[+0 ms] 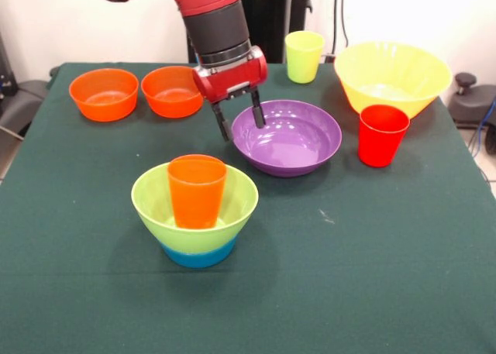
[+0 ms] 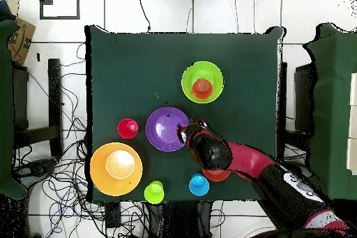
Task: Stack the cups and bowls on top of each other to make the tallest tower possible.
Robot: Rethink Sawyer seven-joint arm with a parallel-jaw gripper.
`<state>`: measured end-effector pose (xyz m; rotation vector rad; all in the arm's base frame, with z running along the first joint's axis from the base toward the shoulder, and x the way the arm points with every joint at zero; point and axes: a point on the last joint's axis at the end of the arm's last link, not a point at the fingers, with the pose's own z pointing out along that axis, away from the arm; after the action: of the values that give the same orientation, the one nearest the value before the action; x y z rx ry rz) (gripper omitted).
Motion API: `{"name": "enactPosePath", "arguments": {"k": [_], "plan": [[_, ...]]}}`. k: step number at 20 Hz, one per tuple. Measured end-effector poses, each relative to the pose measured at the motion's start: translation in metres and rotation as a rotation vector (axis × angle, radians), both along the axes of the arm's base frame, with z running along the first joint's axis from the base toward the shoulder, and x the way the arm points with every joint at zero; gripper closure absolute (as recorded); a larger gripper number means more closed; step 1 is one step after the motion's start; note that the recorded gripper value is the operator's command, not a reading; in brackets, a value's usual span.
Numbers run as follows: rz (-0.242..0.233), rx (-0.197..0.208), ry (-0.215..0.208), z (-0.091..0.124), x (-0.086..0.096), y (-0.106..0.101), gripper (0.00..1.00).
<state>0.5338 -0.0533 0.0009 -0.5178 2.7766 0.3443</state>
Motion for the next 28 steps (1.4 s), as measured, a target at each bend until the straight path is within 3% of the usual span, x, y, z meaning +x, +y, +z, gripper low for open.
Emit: {"name": "enactPosePath", "arguments": {"k": [3,17,28], "plan": [[0.015,0.002,0.002,-0.003,-0.005,0.003,0.00],[0.148,-0.063,0.032,-0.015,-0.029,0.032,0.00],[0.202,-0.112,0.048,-0.019,-0.045,0.030,0.00]]}}
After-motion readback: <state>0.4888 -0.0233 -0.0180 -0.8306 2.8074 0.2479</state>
